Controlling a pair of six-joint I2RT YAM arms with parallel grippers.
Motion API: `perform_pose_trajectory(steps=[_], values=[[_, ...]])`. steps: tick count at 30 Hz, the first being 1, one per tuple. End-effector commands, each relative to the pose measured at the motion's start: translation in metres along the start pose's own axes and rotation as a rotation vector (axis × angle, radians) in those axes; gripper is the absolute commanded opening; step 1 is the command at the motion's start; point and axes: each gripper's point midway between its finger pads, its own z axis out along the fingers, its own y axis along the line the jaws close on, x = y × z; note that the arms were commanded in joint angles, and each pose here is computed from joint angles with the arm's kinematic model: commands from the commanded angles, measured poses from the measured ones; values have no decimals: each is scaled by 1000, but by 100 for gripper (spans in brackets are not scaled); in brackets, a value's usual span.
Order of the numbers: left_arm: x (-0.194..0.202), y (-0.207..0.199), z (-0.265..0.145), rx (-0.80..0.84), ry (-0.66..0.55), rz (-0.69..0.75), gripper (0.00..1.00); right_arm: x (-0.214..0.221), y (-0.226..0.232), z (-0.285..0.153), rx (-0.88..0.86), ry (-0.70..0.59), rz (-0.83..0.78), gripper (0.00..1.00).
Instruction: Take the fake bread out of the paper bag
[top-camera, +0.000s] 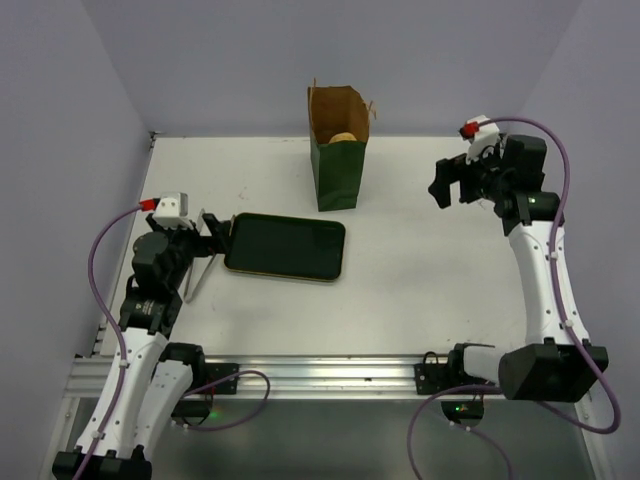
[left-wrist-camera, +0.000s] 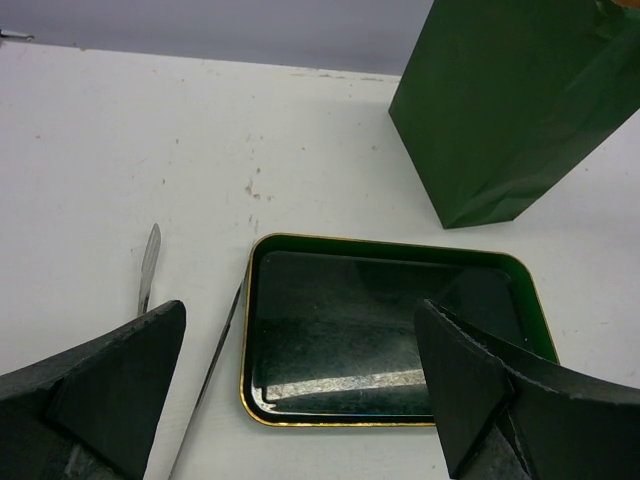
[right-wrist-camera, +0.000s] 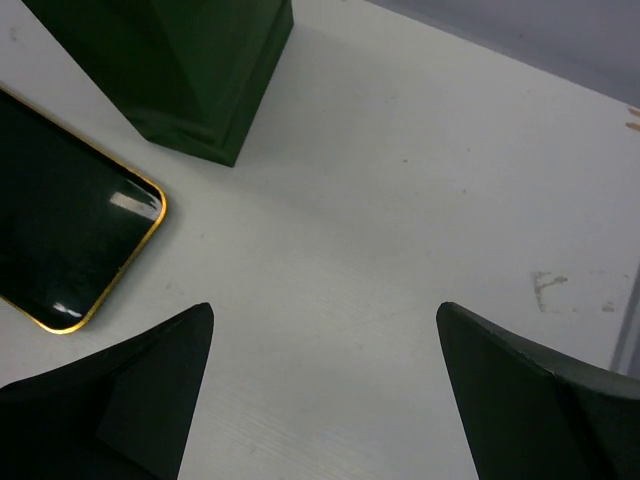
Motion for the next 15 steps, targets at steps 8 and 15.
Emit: perform_pose_trajectory(steps=[8, 15], values=[[-12, 1, 4, -6, -46, 39, 100, -107, 65, 51, -319, -115, 371, 99], [-10, 3, 5, -15, -40, 43, 100, -136, 91, 111, -278, -123, 349, 99]])
